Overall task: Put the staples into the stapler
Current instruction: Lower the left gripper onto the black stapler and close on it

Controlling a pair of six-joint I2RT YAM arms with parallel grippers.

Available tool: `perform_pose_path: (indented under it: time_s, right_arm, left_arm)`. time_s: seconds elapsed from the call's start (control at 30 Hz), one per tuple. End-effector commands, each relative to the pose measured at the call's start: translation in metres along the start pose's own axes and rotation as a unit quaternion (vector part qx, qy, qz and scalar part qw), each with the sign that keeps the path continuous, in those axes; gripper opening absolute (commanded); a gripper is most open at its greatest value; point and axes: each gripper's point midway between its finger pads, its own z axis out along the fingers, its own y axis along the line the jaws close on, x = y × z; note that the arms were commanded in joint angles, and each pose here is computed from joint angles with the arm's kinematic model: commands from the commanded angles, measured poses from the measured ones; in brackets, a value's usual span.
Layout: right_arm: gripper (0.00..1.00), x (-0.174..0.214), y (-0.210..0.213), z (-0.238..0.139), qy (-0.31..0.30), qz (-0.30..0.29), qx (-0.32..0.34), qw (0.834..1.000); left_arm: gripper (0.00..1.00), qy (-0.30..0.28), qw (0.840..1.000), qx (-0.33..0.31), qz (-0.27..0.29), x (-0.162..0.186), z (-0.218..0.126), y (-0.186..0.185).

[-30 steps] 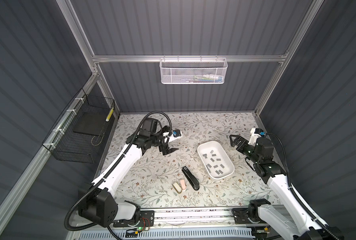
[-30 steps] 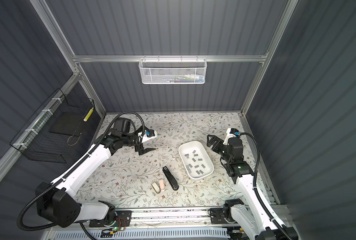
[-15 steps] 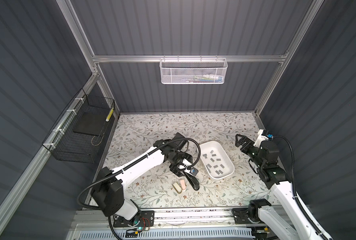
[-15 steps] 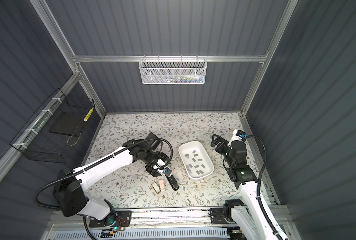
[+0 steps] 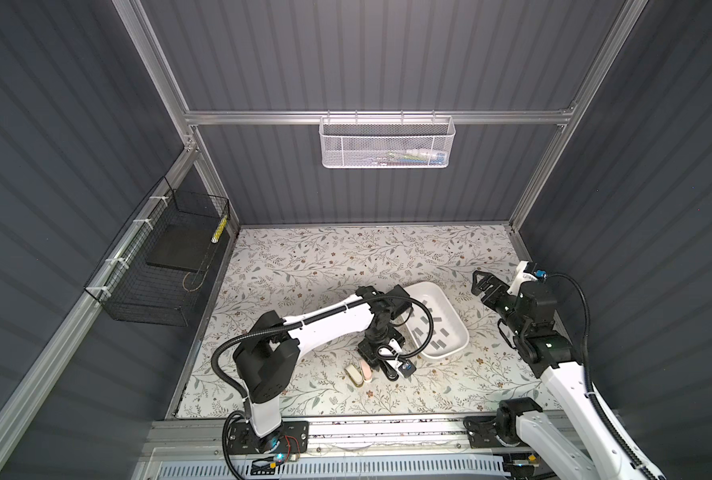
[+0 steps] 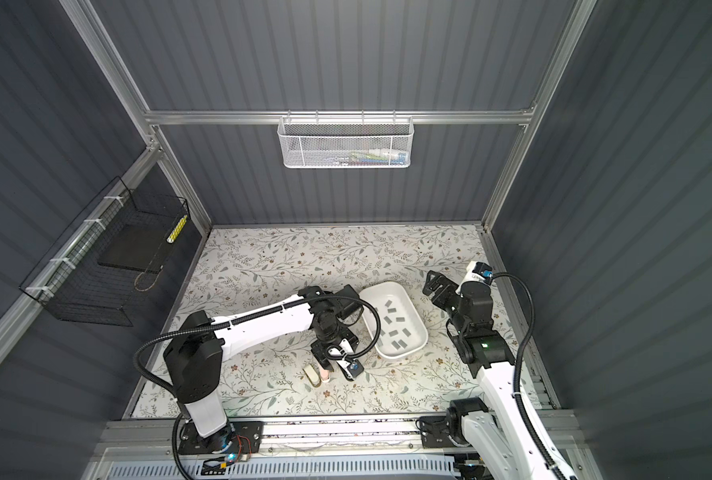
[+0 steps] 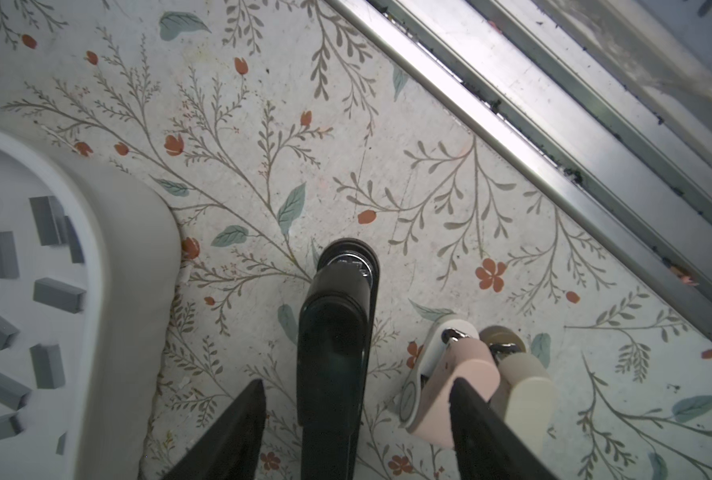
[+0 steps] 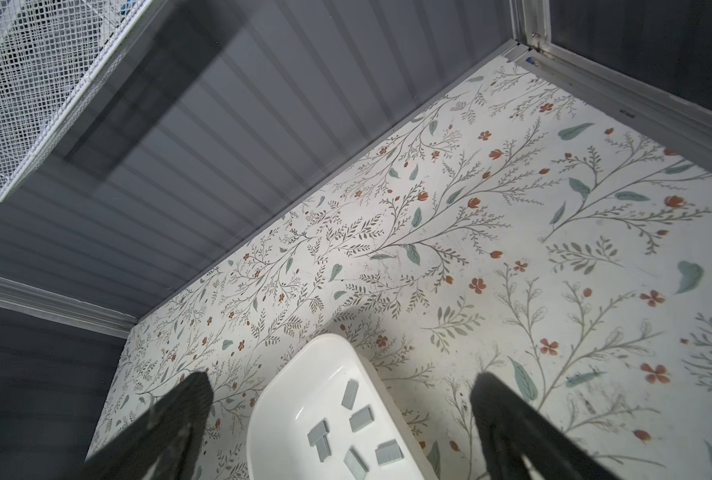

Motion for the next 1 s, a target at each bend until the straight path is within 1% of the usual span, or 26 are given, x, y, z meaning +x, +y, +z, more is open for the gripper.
perform_pose_path:
  time_s: [0.0,0.13,0.27,0.33,0.43,0.5,0.6,0.73,0.77,0.9,0.97]
  right_arm:
    - [0.99,-0.005,0.000,-0.002,-0.007,0.001,0.004,1.000]
    - [0.99,-0.005,0.002,-0.003,-0.007,0.000,0.001,1.000]
    - [0.99,-0.004,0.002,-0.002,-0.005,0.001,-0.002,1.000]
    - [0.99,-0.004,0.003,-0.001,-0.003,0.002,-0.002,1.000]
    - [0.99,-0.003,0.003,-0.001,-0.001,0.003,-0.003,1.000]
    - [0.99,-0.003,0.003,-0.001,-0.001,0.003,-0.002,1.000]
    - [0.99,-0.003,0.002,-0.001,-0.001,0.003,-0.001,1.000]
    - [0.99,-0.003,0.001,-0.001,-0.002,0.003,0.003,1.000]
    - [0.99,-0.004,0.001,-0.001,-0.002,0.002,0.004,1.000]
    - [0.99,-0.004,0.000,-0.002,-0.003,0.002,0.006,1.000]
    - [0.99,-0.004,-0.001,-0.002,-0.005,0.002,0.009,1.000]
  left_arm:
    - [0.73,0.006,0.999,0.032,-0.009,-0.005,0.002,-0.005]
    - [0.75,0.005,0.999,0.043,-0.024,-0.008,0.009,-0.001]
    - [0.73,0.010,0.998,0.052,-0.028,-0.006,0.015,-0.002]
    - [0.71,0.010,0.998,0.060,-0.025,-0.006,0.020,-0.005]
    - [0.60,0.012,0.997,0.071,-0.026,-0.009,0.025,-0.007]
    - [0.56,0.022,0.996,0.077,-0.029,-0.007,0.029,-0.007]
    - [0.56,0.038,0.996,0.075,-0.030,-0.003,0.036,-0.005]
    - [0.60,0.038,0.998,0.055,-0.021,-0.002,0.038,-0.001]
    - [0.59,0.039,0.998,0.054,-0.019,-0.002,0.037,0.000]
    - [0.46,0.038,0.998,0.056,-0.018,-0.003,0.036,0.002]
    - [0.44,0.040,0.997,0.060,-0.018,-0.003,0.038,0.002]
